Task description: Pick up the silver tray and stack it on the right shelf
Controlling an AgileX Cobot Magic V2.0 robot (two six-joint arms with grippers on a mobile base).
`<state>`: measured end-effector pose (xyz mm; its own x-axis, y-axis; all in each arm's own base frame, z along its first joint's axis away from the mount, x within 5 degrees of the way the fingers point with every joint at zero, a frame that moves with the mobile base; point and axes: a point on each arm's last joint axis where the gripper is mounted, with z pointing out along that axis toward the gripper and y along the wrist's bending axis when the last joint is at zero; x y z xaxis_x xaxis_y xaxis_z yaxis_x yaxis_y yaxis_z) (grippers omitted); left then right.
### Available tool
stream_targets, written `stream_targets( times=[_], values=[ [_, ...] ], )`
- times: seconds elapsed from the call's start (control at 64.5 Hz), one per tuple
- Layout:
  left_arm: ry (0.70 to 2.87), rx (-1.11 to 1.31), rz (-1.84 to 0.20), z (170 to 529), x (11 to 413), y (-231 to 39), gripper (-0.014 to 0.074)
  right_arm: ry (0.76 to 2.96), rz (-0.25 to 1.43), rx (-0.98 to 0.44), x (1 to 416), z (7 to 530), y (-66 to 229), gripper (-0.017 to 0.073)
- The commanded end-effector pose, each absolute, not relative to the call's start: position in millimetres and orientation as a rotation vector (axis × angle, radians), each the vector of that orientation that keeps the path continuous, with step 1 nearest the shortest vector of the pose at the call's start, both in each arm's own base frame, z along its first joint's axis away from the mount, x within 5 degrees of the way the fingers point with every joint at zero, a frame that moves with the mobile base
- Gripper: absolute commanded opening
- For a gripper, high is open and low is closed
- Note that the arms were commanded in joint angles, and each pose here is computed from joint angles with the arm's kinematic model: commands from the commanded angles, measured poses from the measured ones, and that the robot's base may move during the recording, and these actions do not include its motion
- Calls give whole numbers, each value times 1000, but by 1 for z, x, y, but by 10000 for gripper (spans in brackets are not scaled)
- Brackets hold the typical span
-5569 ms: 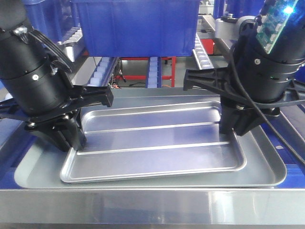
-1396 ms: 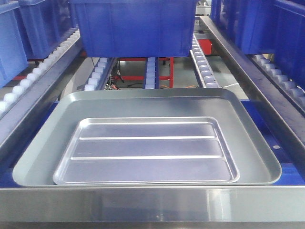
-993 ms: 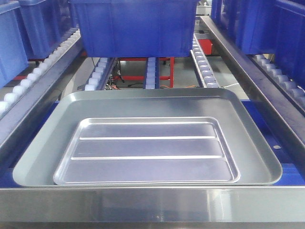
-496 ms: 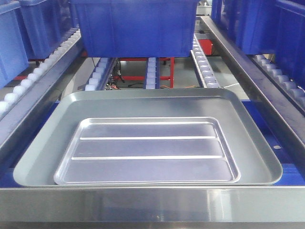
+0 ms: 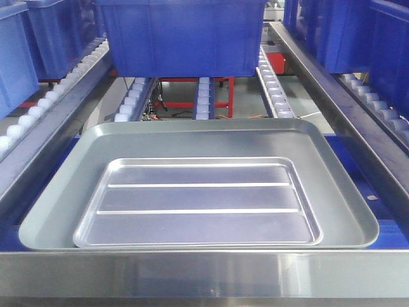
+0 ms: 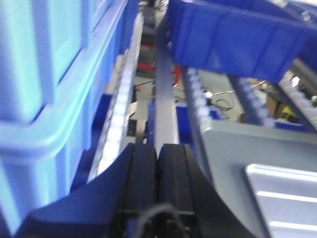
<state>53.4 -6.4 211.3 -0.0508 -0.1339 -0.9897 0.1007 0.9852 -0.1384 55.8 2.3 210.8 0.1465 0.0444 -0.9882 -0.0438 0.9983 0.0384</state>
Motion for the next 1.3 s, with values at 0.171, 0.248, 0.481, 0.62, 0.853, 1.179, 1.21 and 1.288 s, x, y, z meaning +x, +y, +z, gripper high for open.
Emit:
stream_targets(
  times=[0.171,0.248,0.481,0.62,0.853,1.179,1.21,1.288],
  values=[
    [1428,-57,-172,205,56,-3,-92,1312,58,-6,52,220,2,49],
    [1417,-43,-158,205,56,-3,-92,1312,58,-6,52,220,2,49],
    [1416,14,-100,205,56,-4,-99,1312,58,-6,52,220,2,49],
    [1419,22,-95,205,56,-4,-99,1312,58,-6,52,220,2,49],
    [1419,22,-95,205,56,-4,-100,1312,58,-6,52,220,2,49],
    [1419,22,-95,205,56,-4,-100,1312,58,-6,52,220,2,49],
    [1419,22,-95,205,56,-4,-100,1312,58,-6,52,220,2,49],
    [1419,22,-95,205,56,-4,-100,1312,58,-6,52,220,2,49]
  ],
)
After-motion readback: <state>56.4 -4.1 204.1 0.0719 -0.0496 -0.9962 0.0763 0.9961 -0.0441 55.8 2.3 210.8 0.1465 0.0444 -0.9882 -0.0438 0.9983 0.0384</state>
